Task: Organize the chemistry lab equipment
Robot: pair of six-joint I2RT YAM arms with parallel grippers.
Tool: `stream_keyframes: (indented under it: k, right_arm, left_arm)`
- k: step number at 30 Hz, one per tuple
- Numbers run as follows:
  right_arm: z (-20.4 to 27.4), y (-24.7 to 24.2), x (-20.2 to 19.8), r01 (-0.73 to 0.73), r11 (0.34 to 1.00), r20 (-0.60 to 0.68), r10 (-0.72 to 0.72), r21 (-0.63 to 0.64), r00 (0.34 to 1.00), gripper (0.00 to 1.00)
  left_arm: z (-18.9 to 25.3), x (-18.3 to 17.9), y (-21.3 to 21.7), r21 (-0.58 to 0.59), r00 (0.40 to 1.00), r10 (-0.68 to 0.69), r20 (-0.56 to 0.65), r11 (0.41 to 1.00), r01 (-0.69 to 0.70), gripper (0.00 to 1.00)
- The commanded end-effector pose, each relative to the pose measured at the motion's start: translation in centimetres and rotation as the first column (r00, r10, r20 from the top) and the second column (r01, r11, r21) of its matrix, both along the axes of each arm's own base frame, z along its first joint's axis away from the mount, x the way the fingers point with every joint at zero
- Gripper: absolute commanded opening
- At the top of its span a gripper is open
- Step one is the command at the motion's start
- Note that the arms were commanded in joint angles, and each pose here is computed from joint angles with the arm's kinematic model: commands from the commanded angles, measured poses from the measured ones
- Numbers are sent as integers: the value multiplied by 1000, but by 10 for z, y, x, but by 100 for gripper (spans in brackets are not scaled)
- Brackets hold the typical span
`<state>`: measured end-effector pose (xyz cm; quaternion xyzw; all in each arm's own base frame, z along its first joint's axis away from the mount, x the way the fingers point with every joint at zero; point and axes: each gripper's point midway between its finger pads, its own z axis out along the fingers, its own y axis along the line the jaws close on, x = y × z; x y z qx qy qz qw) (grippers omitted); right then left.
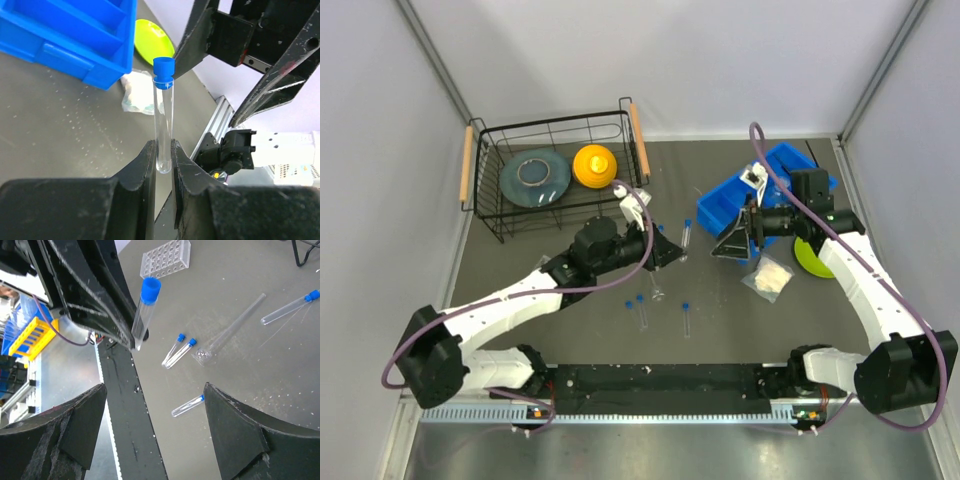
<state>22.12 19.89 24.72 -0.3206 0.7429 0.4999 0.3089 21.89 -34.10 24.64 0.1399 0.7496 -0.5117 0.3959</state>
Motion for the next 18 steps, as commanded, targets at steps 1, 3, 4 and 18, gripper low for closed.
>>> stream_keyframes:
  k: [1,3,4,18]
  right_arm:
    - [31,8,9,19,997,10,-20,75,1000,79]
    - [33,10,10,35,995,-7,-34,92,999,79]
    - [35,10,10,42,994,-23,-40,100,999,79]
    - [28,28,11,58,990,-119,-42,129,992,77]
  left_arm:
    - [41,-1,-23,-131,998,-29,48,991,35,11]
    - [41,-3,-29,-139,998,-38,40,989,43,10]
    - [44,-3,-31,-154,998,-38,41,987,44,11]
    - [44,-3,-44,-201,999,-30,-14,979,27,11]
